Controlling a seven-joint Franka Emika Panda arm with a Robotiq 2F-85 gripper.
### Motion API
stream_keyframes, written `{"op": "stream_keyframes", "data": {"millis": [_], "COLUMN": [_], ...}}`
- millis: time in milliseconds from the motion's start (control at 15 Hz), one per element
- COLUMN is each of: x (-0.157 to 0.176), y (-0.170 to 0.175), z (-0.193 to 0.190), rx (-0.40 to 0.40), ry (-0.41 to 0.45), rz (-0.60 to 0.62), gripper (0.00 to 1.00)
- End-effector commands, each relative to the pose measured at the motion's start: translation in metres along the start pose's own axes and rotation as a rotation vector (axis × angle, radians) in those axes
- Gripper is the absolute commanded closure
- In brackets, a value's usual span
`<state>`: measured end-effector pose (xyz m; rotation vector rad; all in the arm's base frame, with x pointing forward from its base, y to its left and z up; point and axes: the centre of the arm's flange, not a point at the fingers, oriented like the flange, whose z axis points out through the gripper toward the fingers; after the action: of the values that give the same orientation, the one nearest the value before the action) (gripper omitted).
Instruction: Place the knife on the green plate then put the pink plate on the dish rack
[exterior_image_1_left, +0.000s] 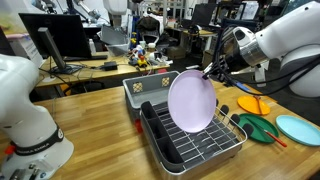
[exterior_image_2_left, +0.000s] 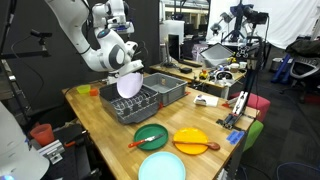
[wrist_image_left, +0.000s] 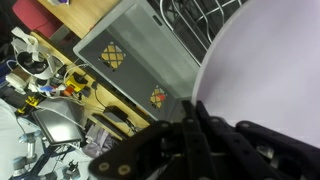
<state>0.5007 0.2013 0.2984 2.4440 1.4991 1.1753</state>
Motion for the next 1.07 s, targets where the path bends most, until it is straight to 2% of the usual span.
{"op": "stream_keyframes", "data": {"millis": [0, 133, 200, 1000], "x": [-0.029, -0.030, -0.003, -0.003], "y": [-0.025, -0.028, -0.008, -0.010], "z": [0.013, 0.012, 0.006, 0.006], "rx": [0.007, 0.015, 0.019, 0.022], "ry": [0.010, 0.005, -0.009, -0.010], "rz": [-0.021, -0.013, -0.001, -0.002], "gripper": [0.99, 0.99, 0.95, 0.95]}}
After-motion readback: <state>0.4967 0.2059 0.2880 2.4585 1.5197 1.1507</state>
